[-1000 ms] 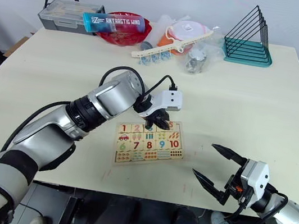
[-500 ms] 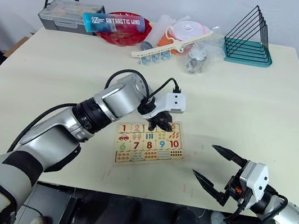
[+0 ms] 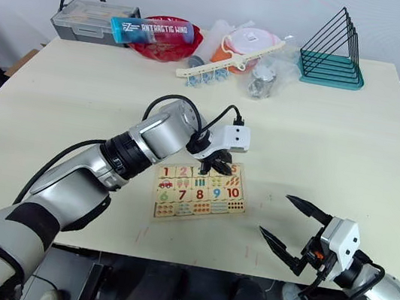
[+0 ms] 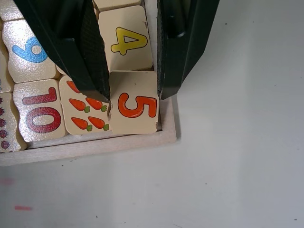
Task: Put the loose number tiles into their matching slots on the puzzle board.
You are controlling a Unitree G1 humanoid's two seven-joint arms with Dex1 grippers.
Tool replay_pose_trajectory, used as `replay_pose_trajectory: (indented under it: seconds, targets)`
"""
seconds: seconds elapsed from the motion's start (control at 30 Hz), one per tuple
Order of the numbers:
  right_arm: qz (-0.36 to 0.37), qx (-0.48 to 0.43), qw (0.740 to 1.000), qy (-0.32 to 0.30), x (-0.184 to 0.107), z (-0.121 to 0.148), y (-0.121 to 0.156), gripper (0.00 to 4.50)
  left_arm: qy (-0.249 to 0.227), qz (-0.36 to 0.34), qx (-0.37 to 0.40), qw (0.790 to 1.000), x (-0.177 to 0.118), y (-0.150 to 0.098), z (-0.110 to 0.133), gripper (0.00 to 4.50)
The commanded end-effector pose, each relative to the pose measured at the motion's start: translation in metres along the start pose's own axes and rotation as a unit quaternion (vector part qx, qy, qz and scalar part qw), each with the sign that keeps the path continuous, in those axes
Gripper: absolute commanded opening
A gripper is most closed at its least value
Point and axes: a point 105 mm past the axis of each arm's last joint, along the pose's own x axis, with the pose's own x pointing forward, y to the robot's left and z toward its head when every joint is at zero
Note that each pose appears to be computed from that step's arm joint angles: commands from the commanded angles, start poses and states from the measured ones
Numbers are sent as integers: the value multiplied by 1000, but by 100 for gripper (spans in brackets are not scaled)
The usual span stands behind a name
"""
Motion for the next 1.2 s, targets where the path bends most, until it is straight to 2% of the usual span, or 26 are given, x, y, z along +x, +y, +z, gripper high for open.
replay_pose_trajectory:
  seconds: [0.03,0.7,0.77,0.8,0.9,0.97,1.0,1.2]
  targets:
    - [5,-22,1000,-16,0,13,1,450,-4,2,11,1000,-4,-1,4,97]
    - [8,-22,1000,-16,1,13,1,450,-3,2,3,1000,0,-3,2,97]
    - [9,-21,1000,-16,1,13,1,450,-4,0,-1,1000,-1,-3,2,197]
    - [9,-21,1000,-16,1,13,2,450,-6,-1,-4,1000,-2,-3,3,220]
    - [9,-20,1000,-15,1,11,2,450,-15,-1,-9,1000,-6,-3,8,357]
    - [8,-20,1000,-14,1,11,2,450,-20,-1,-10,1000,-9,-2,11,432]
    - [9,-19,1000,-14,1,11,2,450,-23,-1,-11,1000,-11,-2,12,449]
    - [11,-20,1000,-13,2,10,2,450,-55,-12,-17,998,-28,-2,24,449]
